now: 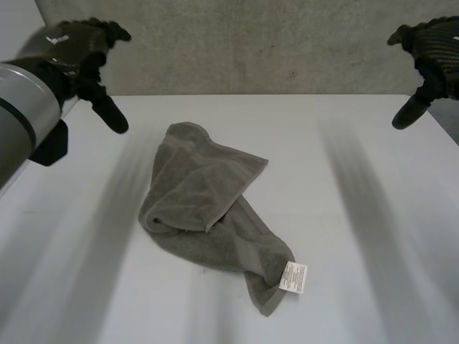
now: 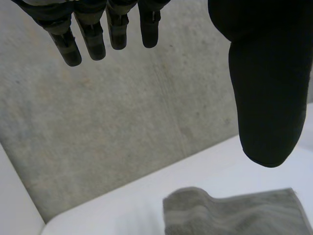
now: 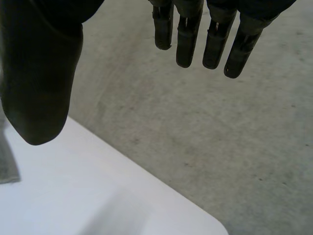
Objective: Fold the towel.
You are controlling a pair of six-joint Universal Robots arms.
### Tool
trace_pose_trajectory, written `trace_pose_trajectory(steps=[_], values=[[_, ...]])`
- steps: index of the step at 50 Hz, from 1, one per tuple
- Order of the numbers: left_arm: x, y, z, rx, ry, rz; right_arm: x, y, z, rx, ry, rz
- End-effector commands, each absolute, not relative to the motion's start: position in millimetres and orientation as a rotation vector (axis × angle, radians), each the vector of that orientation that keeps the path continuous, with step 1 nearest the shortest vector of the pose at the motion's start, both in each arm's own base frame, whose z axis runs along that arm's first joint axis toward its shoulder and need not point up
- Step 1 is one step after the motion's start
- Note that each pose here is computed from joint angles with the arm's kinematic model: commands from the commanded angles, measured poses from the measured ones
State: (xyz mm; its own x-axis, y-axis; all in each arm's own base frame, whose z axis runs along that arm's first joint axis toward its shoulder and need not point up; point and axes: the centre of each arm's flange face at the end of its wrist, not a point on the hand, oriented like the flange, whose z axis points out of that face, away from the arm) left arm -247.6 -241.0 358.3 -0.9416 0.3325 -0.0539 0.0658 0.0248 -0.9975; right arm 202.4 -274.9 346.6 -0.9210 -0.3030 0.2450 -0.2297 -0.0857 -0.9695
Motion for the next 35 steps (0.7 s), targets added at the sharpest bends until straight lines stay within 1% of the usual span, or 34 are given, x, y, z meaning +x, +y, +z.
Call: trace_pose_trajectory(steps=[1, 2, 4, 5, 7, 8, 9, 10, 12, 13, 15, 16, 17, 18, 20, 21, 23, 24, 26, 31, 35], values=[[-266, -257, 312, -0.546, -2.188, 1.823, 210, -269, 319, -0.901, 2.170, -2.043], [-266, -257, 312, -0.546, -2.188, 1.823, 210, -269, 319, -0.902, 2.171, -2.043], [-275, -264, 287, -0.598, -2.227, 1.726, 216, -258, 303, -1.033, 2.247, -1.875], [-275, -264, 287, -0.599, -2.228, 1.726, 216, -257, 303, -1.034, 2.247, -1.874], [-282, -268, 261, -0.687, -2.269, 1.640, 234, -237, 286, -1.096, 2.256, -1.674], [-282, -268, 261, -0.688, -2.269, 1.640, 235, -237, 286, -1.096, 2.256, -1.673], [-285, -269, 250, -0.757, -2.286, 1.613, 245, -229, 277, -1.098, 2.249, -1.595], [-285, -269, 250, -0.758, -2.286, 1.613, 245, -229, 277, -1.098, 2.249, -1.595], [-289, -269, 223, -0.938, -2.319, 1.551, 258, -218, 254, -1.036, 2.268, -1.441], [-289, -269, 223, -0.939, -2.319, 1.551, 258, -218, 254, -1.036, 2.269, -1.440], [-290, -267, 203, -1.127, -2.323, 1.512, 270, -216, 225, -0.953, 2.286, -1.331], [-290, -267, 202, -1.128, -2.323, 1.512, 270, -216, 225, -0.953, 2.286, -1.331], [-289, -265, 194, -1.215, -2.320, 1.489, 278, -215, 212, -0.912, 2.275, -1.299], [-289, -265, 194, -1.216, -2.320, 1.489, 278, -215, 211, -0.912, 2.275, -1.298], [-289, -263, 180, -1.347, -2.316, 1.463, 291, -208, 186, -0.845, 2.255, -1.236], [-289, -263, 180, -1.347, -2.316, 1.463, 292, -208, 186, -0.845, 2.255, -1.236], [-289, -265, 171, -1.419, -2.309, 1.472, 302, -204, 166, -0.817, 2.242, -1.191], [-289, -265, 171, -1.419, -2.309, 1.472, 302, -204, 165, -0.817, 2.242, -1.191], [-289, -267, 168, -1.436, -2.303, 1.485, 312, -197, 150, -0.845, 2.235, -1.166], [-293, -275, 158, -1.425, -2.279, 1.546, 317, -198, 138, -0.863, 2.233, -1.154], [-295, -279, 161, -1.408, -2.251, 1.614, 319, -201, 138, -0.860, 2.225, -1.172]])
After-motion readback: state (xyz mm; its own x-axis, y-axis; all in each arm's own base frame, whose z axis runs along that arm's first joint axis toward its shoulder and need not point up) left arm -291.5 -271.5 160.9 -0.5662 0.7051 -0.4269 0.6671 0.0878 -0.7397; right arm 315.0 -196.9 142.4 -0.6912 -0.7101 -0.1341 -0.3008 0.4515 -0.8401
